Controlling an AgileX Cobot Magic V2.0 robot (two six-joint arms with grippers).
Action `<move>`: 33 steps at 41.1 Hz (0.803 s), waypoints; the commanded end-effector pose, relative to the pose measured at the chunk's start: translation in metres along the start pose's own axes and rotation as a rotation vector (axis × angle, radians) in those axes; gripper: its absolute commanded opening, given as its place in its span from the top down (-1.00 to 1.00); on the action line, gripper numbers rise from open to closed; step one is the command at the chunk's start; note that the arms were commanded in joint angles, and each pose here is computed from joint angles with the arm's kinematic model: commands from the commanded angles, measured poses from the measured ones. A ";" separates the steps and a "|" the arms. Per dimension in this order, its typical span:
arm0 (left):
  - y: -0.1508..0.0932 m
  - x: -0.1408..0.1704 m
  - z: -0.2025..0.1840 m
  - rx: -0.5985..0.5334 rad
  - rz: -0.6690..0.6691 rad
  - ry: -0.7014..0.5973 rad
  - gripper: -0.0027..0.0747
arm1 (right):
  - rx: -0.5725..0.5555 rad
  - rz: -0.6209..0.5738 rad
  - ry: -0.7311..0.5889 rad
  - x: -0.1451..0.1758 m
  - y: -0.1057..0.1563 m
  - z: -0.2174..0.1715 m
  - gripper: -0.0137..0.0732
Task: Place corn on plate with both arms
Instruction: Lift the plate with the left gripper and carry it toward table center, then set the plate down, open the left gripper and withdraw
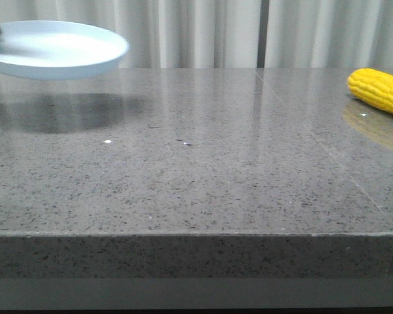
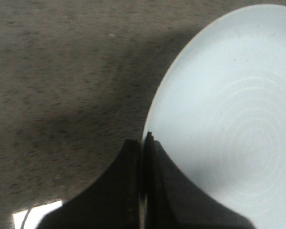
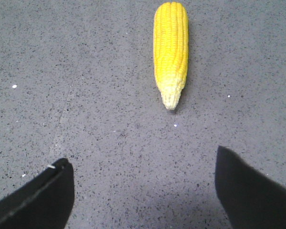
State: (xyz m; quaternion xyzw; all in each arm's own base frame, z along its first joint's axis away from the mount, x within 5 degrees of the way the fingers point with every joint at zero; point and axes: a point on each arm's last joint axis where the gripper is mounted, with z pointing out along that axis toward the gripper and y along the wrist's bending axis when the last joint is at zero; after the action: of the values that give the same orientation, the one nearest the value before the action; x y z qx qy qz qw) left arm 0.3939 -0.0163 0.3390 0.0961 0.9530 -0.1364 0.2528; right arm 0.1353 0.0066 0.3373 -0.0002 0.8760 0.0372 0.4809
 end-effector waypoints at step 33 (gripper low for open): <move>-0.123 -0.004 0.068 0.208 0.198 0.042 0.07 | 0.004 -0.004 -0.102 -0.016 0.000 -0.005 -0.75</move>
State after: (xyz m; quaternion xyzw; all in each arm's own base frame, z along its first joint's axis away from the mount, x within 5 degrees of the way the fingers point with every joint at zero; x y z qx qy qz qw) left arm 0.4054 -0.1493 0.2754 0.2190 0.9387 -0.1864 0.1901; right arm 0.1353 0.0066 0.3373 -0.0002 0.8760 0.0372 0.4809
